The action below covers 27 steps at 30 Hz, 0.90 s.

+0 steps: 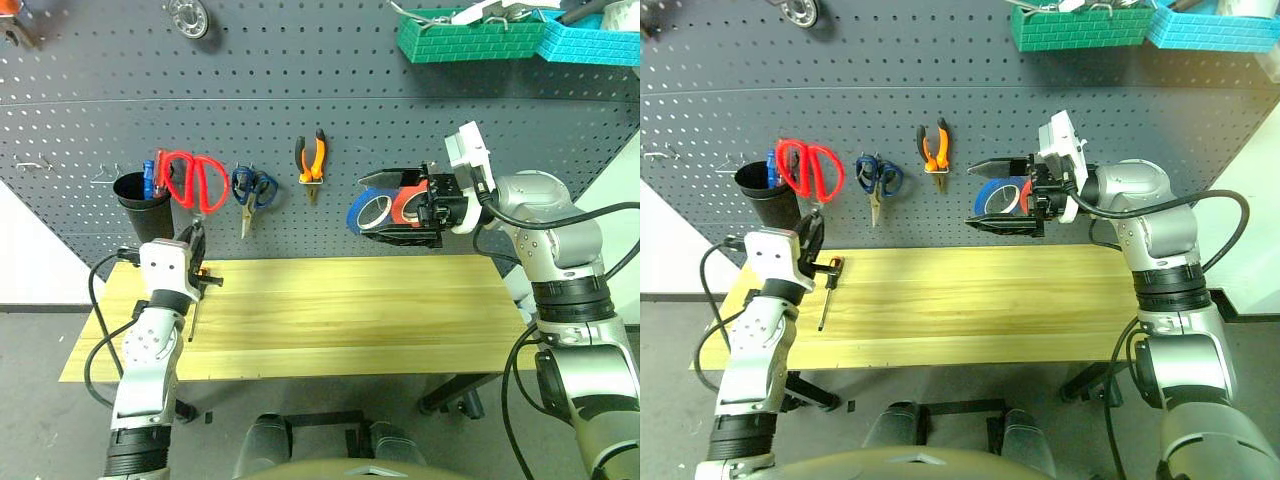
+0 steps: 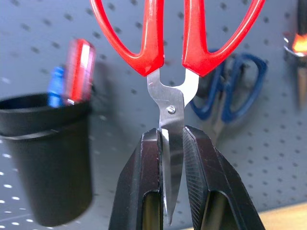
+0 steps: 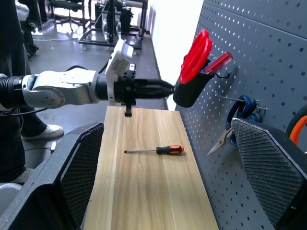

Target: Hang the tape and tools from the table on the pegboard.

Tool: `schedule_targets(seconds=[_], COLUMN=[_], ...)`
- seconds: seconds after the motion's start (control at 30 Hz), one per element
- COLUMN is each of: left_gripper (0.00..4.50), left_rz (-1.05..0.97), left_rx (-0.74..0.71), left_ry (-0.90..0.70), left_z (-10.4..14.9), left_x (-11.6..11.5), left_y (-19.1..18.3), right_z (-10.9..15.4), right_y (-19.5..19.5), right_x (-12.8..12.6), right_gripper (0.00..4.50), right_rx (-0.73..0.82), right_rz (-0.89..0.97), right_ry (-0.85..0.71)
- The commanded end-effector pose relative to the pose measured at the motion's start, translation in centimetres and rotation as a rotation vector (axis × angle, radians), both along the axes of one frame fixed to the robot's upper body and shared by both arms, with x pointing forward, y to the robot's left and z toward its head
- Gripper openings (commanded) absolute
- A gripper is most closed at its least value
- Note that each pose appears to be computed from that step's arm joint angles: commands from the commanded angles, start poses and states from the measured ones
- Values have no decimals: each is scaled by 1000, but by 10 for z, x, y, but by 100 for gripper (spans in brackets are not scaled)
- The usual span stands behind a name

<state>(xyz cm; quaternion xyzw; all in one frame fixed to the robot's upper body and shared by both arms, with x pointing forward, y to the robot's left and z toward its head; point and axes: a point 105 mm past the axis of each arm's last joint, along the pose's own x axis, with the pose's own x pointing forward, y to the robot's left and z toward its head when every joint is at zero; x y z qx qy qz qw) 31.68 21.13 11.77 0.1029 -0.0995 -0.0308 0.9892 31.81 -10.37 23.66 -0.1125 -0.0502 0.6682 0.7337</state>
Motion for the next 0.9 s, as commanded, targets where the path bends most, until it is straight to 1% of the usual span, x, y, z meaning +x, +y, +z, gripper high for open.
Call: schedule_targets(seconds=[0.03,0.13,0.33,0.43,0.6,0.73,0.9], left_gripper=[30,30,30,30,30,30,30], left_rz=[-72,-99,-99,-115,-134,-111,-39], left_rx=[23,10,34,61,105,94,63], left_ry=[-7,26,38,64,123,128,116], left_z=[1,-7,1,0,-8,-8,-1], left_x=[4,9,25,33,36,36,49], left_y=[-16,-23,-30,-36,-45,-42,-30], right_z=[10,8,6,5,4,3,-2], right_y=[-2,-3,-8,-10,-11,-13,-14], right_x=[-1,-2,-3,-3,-5,-5,-6], right_gripper=[450,450,450,450,450,450,450], right_rx=[2,-2,-9,-11,-14,-18,-27], right_rz=[-10,-20,-48,-59,-66,-82,-94], right_ry=[-45,-43,-41,-41,-41,-42,-40])
